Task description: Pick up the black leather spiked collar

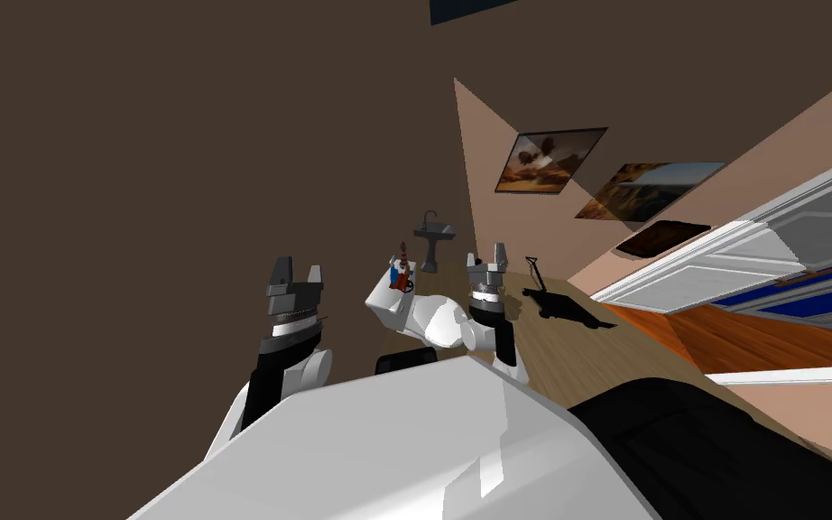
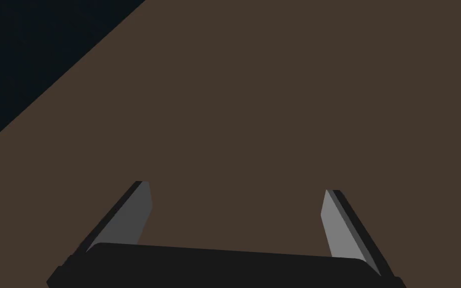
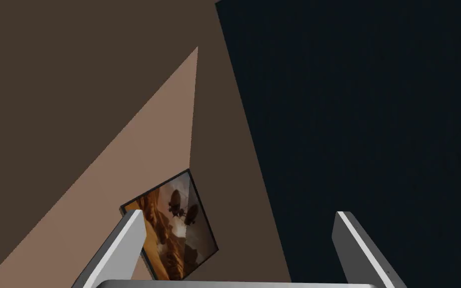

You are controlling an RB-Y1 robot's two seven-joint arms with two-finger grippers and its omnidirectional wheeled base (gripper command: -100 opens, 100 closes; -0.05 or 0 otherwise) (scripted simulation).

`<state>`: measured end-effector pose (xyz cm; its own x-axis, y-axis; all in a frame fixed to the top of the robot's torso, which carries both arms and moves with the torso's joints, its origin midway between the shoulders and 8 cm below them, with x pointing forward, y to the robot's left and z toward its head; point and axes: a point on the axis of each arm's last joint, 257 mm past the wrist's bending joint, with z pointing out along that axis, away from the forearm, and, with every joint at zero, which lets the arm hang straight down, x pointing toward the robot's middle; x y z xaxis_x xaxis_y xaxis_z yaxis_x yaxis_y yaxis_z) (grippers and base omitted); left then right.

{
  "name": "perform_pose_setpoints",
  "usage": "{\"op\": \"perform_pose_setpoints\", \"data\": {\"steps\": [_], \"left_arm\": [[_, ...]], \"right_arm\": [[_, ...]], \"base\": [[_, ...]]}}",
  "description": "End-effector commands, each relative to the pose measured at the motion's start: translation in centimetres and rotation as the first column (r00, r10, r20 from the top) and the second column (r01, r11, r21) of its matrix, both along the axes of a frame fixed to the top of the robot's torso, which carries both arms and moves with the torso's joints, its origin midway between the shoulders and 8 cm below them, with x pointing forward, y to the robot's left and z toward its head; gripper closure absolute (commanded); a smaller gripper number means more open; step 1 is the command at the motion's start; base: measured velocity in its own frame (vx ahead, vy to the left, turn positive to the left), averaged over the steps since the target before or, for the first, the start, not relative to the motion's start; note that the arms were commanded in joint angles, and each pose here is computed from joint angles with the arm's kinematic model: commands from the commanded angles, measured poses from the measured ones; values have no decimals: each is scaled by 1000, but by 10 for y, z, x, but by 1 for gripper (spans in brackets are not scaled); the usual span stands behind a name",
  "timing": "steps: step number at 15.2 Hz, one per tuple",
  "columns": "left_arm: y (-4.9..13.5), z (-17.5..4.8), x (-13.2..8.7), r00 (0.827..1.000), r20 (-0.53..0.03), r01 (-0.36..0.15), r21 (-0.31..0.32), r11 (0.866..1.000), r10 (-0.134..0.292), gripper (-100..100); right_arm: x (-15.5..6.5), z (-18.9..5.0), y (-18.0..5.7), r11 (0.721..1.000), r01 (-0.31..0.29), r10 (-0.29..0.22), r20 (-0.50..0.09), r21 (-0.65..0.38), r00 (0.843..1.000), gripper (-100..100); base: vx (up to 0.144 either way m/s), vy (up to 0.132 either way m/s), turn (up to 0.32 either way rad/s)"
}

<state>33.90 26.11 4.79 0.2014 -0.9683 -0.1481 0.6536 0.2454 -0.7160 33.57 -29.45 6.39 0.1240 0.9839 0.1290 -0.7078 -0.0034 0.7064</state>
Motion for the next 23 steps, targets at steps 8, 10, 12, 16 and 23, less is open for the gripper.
{"op": "perform_pose_setpoints", "data": {"steps": [8,10,12,16,23], "left_arm": [[0,0,0,1000,0,0,0,1000,0,0],[0,0,0,1000,0,0,0,1000,0,0],[0,0,0,1000,0,0,0,1000,0,0],[0,0,0,1000,0,0,0,1000,0,0],[0,0,0,1000,0,0,0,1000,0,0]], "right_arm": [[28,-28,30,980,-50,26,-126,-194,992,-100],[46,-55,44,954,-72,9,-213,-292,977,-100],[56,-72,50,936,-84,-8,-260,-343,966,-100],[75,-110,61,883,-109,-67,-353,-456,933,-100],[100,-178,72,767,-161,-194,-463,-622,865,-100]], "base": [[0,-5,29],[-1,-8,64],[0,-12,63],[0,-11,66],[0,-10,65]]}}
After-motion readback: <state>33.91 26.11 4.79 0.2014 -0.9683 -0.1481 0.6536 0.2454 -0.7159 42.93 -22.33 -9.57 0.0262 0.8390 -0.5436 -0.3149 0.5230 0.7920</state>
